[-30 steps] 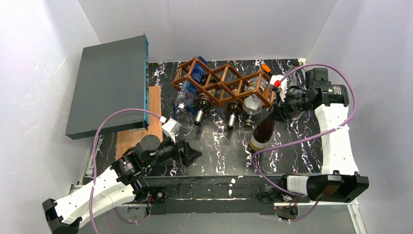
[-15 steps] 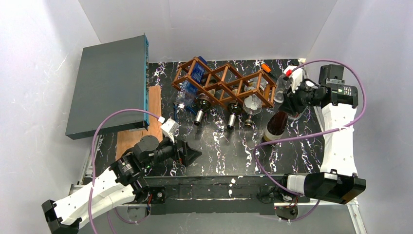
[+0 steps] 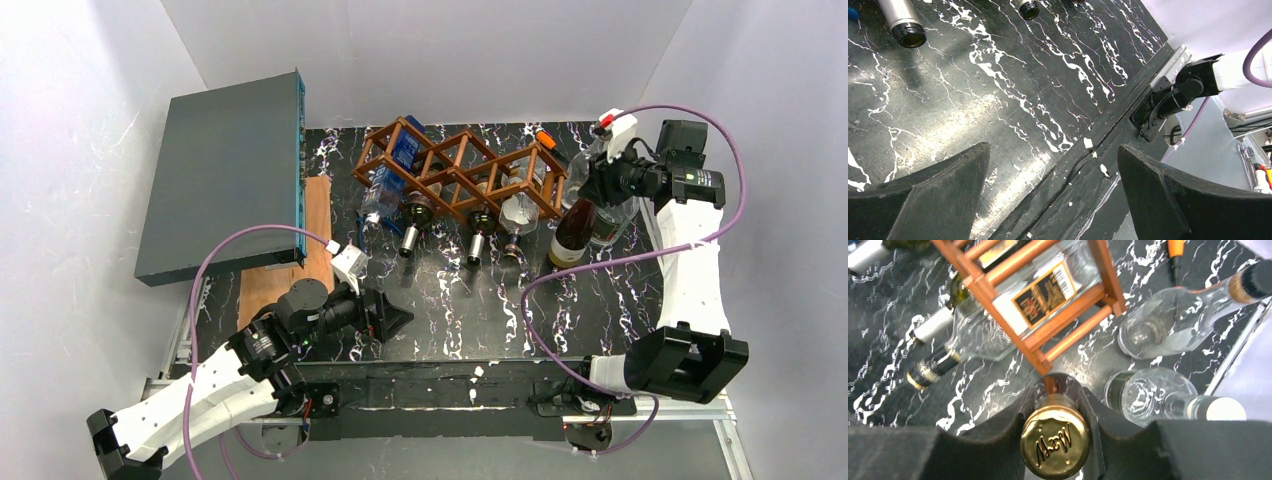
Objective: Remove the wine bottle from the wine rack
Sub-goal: Move the wine bottle to the center of the board.
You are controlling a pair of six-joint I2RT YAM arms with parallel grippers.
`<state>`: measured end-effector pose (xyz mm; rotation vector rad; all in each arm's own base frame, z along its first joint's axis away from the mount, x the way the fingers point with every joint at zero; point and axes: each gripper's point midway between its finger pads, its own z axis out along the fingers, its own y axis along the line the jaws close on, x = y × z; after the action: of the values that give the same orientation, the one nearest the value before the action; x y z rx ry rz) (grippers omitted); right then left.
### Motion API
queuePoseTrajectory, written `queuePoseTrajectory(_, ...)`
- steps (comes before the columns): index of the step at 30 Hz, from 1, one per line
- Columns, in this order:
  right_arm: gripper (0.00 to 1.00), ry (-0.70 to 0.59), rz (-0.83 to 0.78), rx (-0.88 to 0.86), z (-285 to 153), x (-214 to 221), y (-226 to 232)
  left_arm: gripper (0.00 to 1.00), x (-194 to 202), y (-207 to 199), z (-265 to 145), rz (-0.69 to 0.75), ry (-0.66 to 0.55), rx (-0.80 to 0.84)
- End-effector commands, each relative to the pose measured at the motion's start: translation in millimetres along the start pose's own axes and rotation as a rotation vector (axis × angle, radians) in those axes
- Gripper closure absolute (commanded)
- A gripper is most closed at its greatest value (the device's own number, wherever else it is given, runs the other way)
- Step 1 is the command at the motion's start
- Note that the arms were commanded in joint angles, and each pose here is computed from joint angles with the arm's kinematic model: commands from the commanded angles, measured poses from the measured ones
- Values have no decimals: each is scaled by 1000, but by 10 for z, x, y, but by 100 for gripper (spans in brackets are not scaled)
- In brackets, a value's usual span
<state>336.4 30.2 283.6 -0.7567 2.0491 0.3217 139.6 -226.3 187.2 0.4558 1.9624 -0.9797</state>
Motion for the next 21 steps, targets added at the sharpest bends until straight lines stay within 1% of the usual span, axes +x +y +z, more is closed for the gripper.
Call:
queuePoseTrajectory(1, 99, -278, -166, 153, -215, -829, -337, 2, -26, 27, -20, 7, -14, -13)
queuePoseTrajectory(21, 99, -356, -64, 304, 14, -1003, -917, 2, -36, 43, 4, -15, -13, -30)
